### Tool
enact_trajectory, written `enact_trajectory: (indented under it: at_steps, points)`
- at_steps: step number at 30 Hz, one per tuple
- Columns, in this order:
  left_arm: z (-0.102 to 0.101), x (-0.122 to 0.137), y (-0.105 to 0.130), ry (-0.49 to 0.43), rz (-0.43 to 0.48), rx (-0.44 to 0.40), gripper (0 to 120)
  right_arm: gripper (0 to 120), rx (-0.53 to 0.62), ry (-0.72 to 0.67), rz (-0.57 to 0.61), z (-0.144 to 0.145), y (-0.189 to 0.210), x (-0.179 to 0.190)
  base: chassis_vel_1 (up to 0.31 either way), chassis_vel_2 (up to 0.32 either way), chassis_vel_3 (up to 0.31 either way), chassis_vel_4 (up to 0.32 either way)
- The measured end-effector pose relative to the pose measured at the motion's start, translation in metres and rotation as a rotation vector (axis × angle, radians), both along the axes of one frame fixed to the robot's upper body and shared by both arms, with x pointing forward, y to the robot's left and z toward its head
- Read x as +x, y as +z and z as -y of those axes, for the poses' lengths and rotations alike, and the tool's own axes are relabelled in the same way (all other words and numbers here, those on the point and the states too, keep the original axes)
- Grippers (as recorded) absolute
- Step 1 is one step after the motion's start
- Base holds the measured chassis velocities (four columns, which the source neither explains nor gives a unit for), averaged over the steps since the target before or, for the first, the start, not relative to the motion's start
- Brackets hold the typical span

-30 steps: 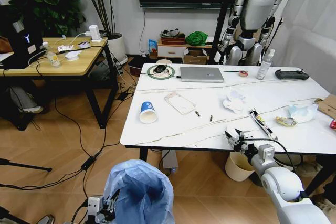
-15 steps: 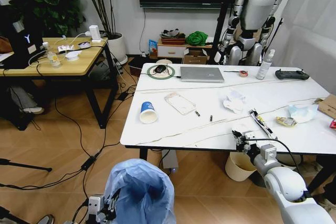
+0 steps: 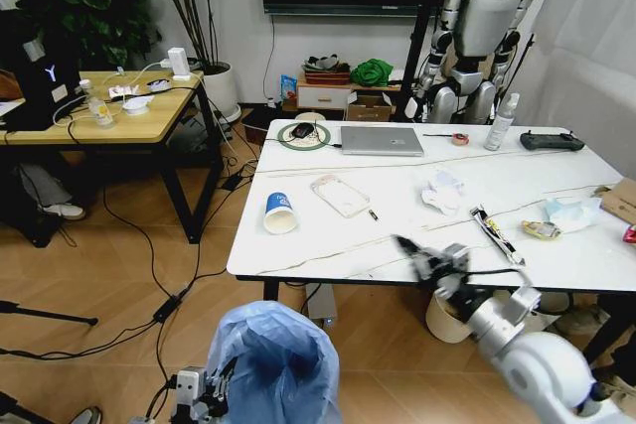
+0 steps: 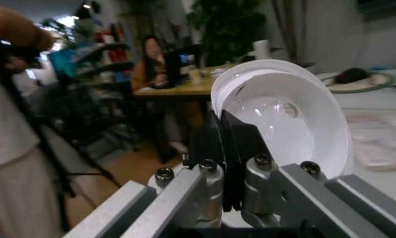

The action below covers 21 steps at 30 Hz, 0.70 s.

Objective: Pick up the trash bin and place the trash from the table into it.

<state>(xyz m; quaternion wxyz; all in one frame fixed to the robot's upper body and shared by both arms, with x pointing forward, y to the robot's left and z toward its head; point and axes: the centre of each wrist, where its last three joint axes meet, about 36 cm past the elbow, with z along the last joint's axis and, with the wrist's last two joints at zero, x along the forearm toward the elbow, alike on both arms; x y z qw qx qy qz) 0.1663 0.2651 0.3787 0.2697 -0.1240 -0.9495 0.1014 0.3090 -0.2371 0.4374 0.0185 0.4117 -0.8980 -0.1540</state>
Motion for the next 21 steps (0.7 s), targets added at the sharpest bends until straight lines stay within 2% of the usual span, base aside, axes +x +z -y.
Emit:
enact_trajectory:
  at_steps: [2, 3, 5, 8, 12, 17, 21]
  points:
    - [0.0, 0.0, 0.0, -0.016, -0.007, 0.002, 0, 0, 0.096, 0.147, -0.022, -0.033, -0.015, -0.018, 0.0, 0.0, 0.0, 0.0]
    - [0.0, 0.0, 0.0, -0.016, -0.007, 0.002, 0, 0, 0.096, 0.147, -0.022, -0.033, -0.015, -0.018, 0.0, 0.0, 0.0, 0.0]
    - [0.0, 0.001, 0.0, -0.027, -0.011, 0.001, 0, 0, 0.131, 0.237, -0.042, -0.049, -0.033, -0.029, 0.0, 0.0, 0.0, 0.0]
    - [0.0, 0.003, 0.0, -0.032, -0.015, -0.003, 0, 0, 0.128, 0.332, -0.054, -0.061, -0.058, -0.04, 0.0, 0.0, 0.0, 0.0]
    - [-0.001, 0.007, 0.001, -0.034, -0.013, -0.007, 0, 0, 0.099, 0.395, -0.065, -0.067, -0.079, -0.048, 0.0, 0.0, 0.0, 0.0]
    - [0.0, 0.011, 0.004, -0.032, -0.004, -0.019, 0, 0, 0.027, 0.418, -0.055, -0.061, -0.093, -0.05, 0.0, 0.0, 0.0, 0.0]
    - [0.0, 0.013, 0.006, -0.04, 0.003, -0.018, 0, 16, -0.028, 0.405, -0.033, -0.044, -0.095, -0.047, 0.0, 0.0, 0.0, 0.0]
